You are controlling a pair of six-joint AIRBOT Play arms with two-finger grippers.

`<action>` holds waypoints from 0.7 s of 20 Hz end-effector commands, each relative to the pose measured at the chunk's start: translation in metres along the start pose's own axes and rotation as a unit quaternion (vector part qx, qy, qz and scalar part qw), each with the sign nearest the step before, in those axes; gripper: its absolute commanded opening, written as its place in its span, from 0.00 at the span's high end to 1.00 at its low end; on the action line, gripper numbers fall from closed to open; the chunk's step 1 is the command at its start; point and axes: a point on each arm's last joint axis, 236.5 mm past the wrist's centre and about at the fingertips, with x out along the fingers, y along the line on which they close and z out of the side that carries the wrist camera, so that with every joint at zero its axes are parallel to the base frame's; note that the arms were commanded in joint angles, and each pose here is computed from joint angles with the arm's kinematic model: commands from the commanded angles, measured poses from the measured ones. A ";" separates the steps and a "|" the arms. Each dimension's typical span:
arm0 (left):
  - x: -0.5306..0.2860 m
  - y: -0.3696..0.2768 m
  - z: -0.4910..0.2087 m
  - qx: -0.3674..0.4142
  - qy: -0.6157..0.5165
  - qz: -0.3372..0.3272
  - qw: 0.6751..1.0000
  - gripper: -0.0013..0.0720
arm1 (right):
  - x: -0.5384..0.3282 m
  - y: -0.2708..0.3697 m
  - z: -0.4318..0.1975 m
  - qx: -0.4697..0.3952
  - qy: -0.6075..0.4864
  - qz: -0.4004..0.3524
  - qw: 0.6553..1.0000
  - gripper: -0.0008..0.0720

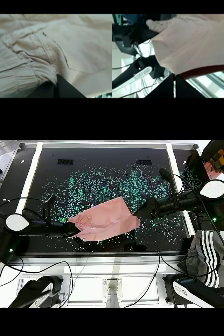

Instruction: Fold the clothes and pants, and hang the long-sleeved shirts on hangers.

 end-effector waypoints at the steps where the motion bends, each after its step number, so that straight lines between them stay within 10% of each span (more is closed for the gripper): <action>1: 0.003 -0.001 0.033 -0.018 -0.067 0.001 0.998 0.97 | 0.009 -0.017 0.022 0.009 -0.011 -0.012 1.000 0.99; 14: 0.089 0.077 0.102 -0.156 -0.123 0.034 0.979 0.97 | 0.108 -0.109 0.152 0.070 -0.053 -0.029 0.996 0.99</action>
